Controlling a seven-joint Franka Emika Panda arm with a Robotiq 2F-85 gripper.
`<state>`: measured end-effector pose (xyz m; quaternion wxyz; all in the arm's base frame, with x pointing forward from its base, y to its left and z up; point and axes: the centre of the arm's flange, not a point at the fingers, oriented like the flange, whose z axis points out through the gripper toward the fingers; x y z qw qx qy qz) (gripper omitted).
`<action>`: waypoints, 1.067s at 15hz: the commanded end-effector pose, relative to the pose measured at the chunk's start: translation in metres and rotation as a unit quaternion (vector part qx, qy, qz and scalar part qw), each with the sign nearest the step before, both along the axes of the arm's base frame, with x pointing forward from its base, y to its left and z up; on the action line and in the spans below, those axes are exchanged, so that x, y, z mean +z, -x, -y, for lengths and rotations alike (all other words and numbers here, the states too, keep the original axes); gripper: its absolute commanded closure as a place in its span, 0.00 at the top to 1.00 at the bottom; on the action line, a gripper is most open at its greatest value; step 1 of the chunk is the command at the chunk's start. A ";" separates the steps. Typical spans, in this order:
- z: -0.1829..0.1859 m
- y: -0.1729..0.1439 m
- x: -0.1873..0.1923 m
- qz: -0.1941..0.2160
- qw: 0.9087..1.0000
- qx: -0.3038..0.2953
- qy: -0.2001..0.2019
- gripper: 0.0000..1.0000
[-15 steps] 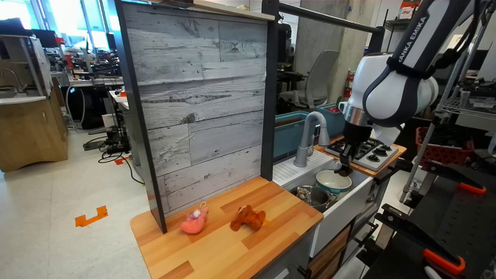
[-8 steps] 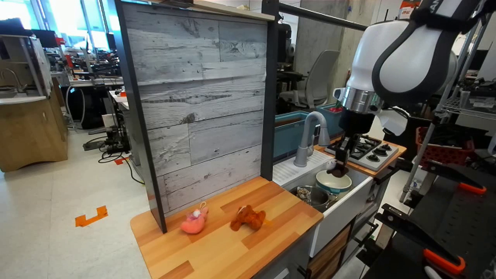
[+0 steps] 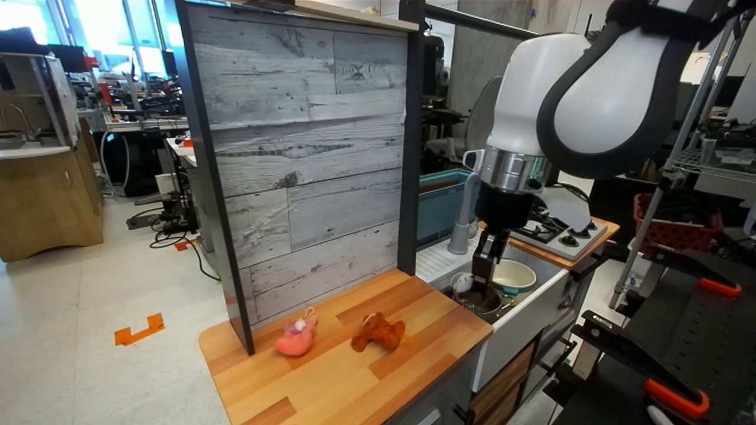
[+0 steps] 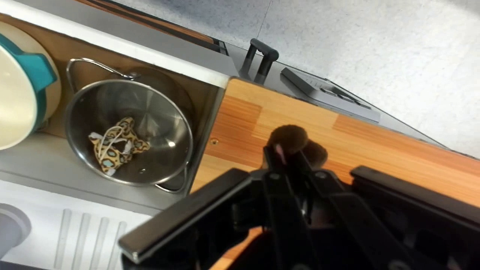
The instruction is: Remove the brown plushy from the pot in the sink and put it on the counter
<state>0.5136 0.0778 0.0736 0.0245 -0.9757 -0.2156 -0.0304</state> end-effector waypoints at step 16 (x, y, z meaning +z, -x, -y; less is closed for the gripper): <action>-0.014 -0.006 -0.024 -0.011 0.996 0.086 0.020 0.92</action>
